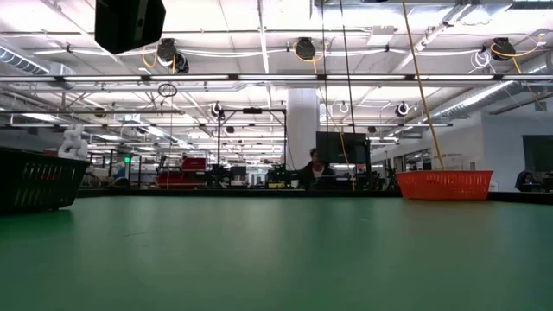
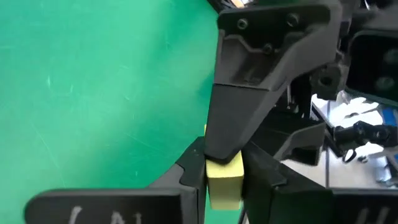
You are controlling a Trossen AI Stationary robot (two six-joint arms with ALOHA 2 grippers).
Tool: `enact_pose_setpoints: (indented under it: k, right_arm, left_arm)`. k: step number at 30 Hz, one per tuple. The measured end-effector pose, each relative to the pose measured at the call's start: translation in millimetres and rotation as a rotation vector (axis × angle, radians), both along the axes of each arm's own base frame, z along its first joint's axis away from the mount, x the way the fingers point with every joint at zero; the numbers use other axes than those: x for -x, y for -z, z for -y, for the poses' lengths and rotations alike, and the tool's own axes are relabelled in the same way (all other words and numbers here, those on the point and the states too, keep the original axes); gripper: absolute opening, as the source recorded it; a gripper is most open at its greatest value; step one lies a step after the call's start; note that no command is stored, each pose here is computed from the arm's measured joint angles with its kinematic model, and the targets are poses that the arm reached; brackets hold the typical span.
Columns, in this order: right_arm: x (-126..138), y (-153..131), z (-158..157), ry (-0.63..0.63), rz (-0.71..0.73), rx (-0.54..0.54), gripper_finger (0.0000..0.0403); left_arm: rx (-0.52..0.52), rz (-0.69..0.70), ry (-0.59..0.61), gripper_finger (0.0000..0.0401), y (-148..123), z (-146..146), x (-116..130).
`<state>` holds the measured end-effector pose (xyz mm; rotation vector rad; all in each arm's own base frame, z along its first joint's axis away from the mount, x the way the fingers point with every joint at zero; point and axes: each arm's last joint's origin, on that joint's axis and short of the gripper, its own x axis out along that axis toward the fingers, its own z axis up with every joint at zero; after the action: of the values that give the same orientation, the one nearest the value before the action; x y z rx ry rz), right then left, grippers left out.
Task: Sort & place blocks by color
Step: Put the yellow wooden block into the black basket
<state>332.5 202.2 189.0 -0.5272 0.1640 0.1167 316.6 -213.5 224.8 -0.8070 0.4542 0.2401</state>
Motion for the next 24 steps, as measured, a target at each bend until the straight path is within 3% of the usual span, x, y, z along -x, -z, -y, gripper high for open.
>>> enact_pose_setpoints:
  k: [7,13,18,24]
  right_arm:
    - [2,0,-4,0.004,-0.008,-0.124,0.0194]
    - [8,-2,-10,-0.007,-0.034,-0.137,0.0236]
    - [27,-21,0,0.052,-0.187,-0.241,0.026]
    - [59,-48,24,0.183,-0.367,-0.374,0.0266]
  left_arm:
    - [-0.013,-0.007,0.021,0.0063,0,1,1]
    - [-0.01,-0.016,0.044,0.0061,1,1,1]
    - [-0.035,-0.037,0.056,0.0061,1,-2,0]
    - [-0.1,-0.185,0.046,0.007,-12,-24,18]
